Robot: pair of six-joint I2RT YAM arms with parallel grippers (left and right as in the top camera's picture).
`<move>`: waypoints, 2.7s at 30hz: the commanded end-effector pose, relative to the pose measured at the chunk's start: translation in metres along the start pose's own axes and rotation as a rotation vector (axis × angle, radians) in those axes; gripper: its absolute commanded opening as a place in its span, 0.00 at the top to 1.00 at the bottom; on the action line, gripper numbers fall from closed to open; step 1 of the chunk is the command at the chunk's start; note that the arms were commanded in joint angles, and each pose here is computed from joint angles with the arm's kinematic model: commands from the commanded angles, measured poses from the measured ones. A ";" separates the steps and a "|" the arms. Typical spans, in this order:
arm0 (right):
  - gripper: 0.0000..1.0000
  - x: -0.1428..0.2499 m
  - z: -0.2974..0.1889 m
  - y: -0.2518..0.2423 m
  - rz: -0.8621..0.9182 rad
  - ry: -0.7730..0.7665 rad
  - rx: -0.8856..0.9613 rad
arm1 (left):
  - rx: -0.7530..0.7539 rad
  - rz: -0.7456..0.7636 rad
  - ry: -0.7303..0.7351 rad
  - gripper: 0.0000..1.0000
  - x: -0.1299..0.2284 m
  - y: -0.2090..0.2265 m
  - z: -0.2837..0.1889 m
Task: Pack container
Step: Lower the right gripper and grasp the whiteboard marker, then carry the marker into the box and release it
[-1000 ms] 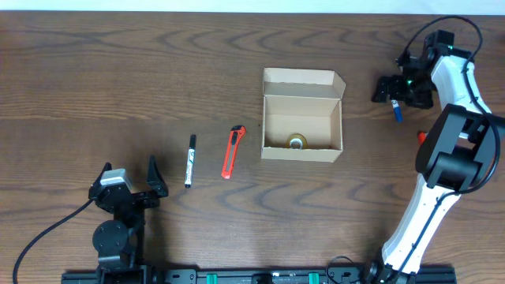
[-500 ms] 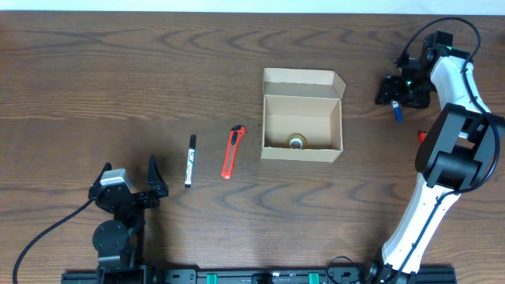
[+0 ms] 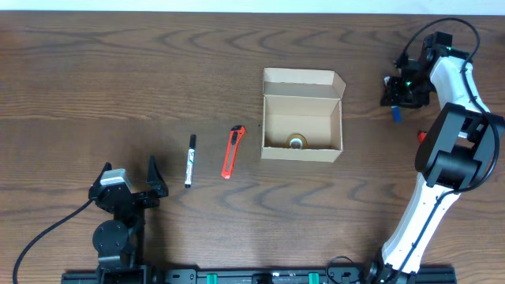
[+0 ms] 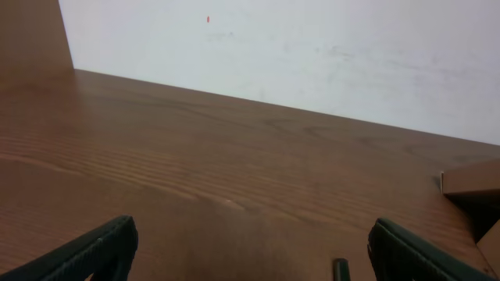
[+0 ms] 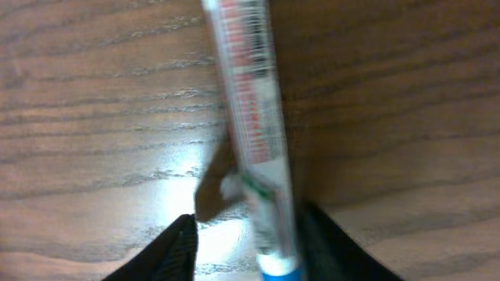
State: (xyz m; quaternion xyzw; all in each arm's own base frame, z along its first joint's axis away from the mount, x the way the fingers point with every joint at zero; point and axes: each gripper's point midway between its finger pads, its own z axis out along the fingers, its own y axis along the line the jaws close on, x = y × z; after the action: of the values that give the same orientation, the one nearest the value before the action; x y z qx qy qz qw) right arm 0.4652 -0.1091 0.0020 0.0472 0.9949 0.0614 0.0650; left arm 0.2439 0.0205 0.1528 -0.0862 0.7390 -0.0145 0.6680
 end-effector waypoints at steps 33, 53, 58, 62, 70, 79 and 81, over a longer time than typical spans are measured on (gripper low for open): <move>0.99 -0.057 -0.182 0.138 -0.189 -0.244 -0.328 | -0.015 0.001 0.053 0.05 0.017 0.004 0.001; 0.99 0.043 -0.186 0.310 -0.588 -0.043 -0.197 | -0.016 0.001 0.052 0.05 0.017 0.004 0.001; 0.99 0.060 -0.155 0.300 -0.569 0.085 -0.177 | -0.016 0.001 0.052 0.05 0.017 0.004 0.001; 0.99 0.070 -0.141 0.295 -0.550 0.148 -0.168 | -0.015 0.001 0.053 0.05 0.017 0.004 0.001; 0.98 0.096 -0.143 0.289 -0.551 0.212 -0.130 | -0.015 0.001 0.052 0.05 0.017 0.004 0.001; 0.99 0.111 -0.167 0.283 -0.559 0.172 -0.134 | -0.015 0.001 0.053 0.05 0.017 0.004 0.001; 0.98 0.119 -0.157 0.281 -0.556 0.211 -0.128 | -0.015 0.001 0.053 0.05 0.017 0.004 0.001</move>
State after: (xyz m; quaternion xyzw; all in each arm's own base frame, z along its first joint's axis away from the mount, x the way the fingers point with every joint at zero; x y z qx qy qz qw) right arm 0.3600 0.1617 0.1885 -0.2401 0.9641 0.1135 -0.0001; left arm 0.2439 0.0204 0.1529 -0.0862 0.7389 -0.0147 0.6682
